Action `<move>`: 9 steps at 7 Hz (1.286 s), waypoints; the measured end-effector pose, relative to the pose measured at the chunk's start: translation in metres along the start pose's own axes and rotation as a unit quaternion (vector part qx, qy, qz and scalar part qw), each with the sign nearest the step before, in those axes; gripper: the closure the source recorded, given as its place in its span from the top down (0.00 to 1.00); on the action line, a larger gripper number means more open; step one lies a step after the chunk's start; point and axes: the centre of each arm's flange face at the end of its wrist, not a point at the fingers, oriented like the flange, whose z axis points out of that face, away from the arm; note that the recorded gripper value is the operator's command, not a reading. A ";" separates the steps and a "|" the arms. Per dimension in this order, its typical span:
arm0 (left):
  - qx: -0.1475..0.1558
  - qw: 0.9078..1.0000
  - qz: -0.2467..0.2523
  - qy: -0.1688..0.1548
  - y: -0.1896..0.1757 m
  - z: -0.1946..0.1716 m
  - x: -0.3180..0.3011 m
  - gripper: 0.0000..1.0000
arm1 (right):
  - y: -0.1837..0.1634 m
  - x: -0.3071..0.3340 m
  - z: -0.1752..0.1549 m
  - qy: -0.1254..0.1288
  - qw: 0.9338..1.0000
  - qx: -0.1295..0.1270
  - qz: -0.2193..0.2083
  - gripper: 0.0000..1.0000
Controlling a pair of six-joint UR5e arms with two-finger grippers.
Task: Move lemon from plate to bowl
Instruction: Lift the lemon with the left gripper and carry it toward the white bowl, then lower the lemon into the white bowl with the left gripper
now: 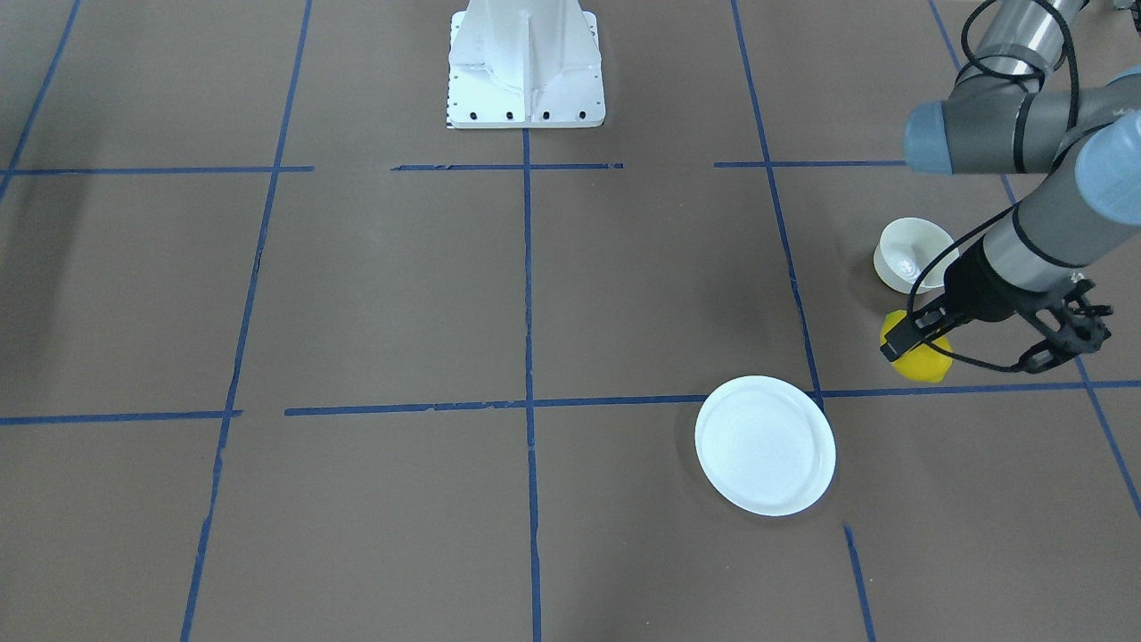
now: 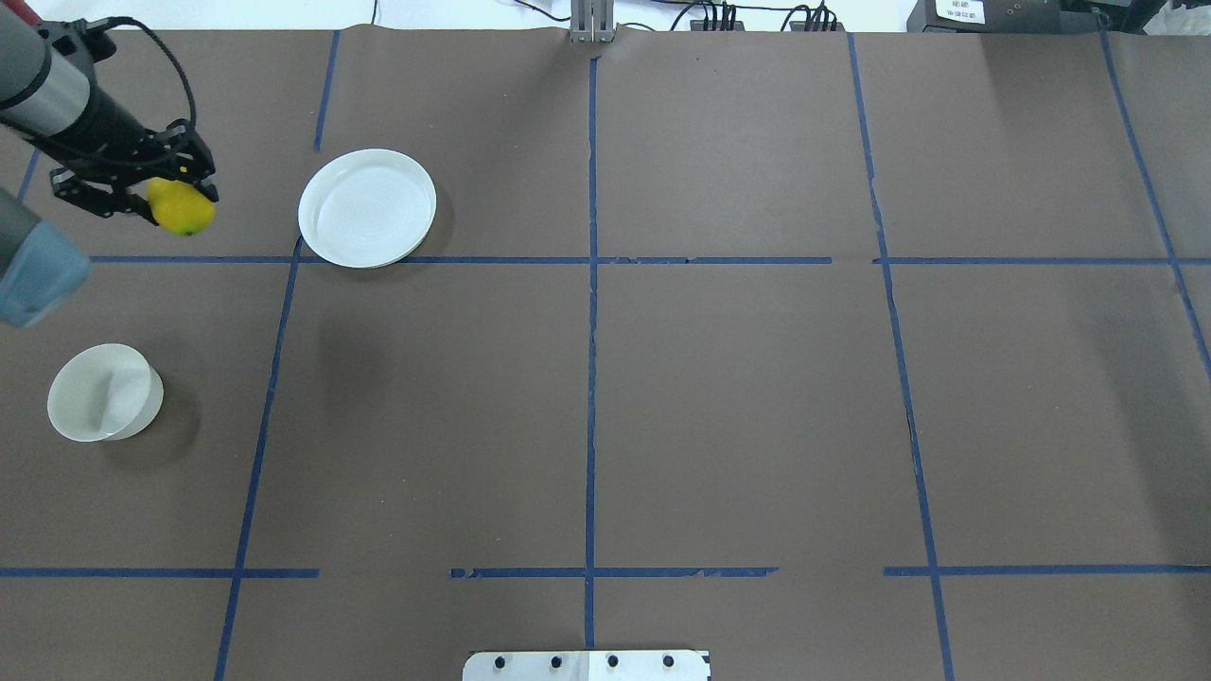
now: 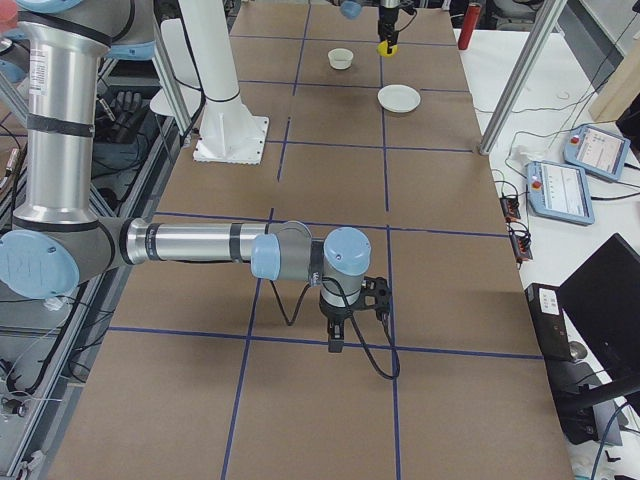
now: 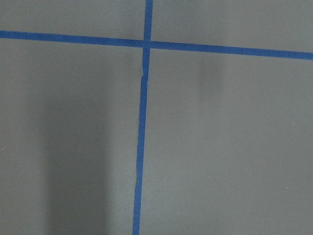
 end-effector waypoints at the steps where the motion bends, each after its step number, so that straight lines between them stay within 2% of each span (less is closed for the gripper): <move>1: 0.015 1.000 0.014 -0.007 0.019 -0.007 -0.032 0.20 | 0.000 0.000 0.000 0.000 1.000 0.000 0.000 1.00; 2: 0.034 0.999 0.034 -0.014 0.036 -0.007 -0.068 0.20 | 0.000 0.000 0.000 0.000 1.000 0.000 0.000 1.00; 4: 0.068 0.993 0.096 -0.006 0.066 0.003 -0.139 0.20 | 0.000 0.000 0.000 0.000 1.000 0.000 0.000 1.00; 5: 0.068 0.990 0.126 -0.008 0.082 0.014 -0.158 0.20 | 0.000 0.000 0.000 0.000 1.000 0.000 0.000 1.00; 6: 0.054 0.987 0.153 -0.010 0.101 0.029 -0.168 0.20 | 0.000 0.000 0.000 0.000 1.000 0.000 0.000 1.00; 9: 0.017 0.983 0.183 -0.017 0.132 0.058 -0.175 0.21 | 0.000 0.000 0.000 0.000 1.000 0.000 0.000 1.00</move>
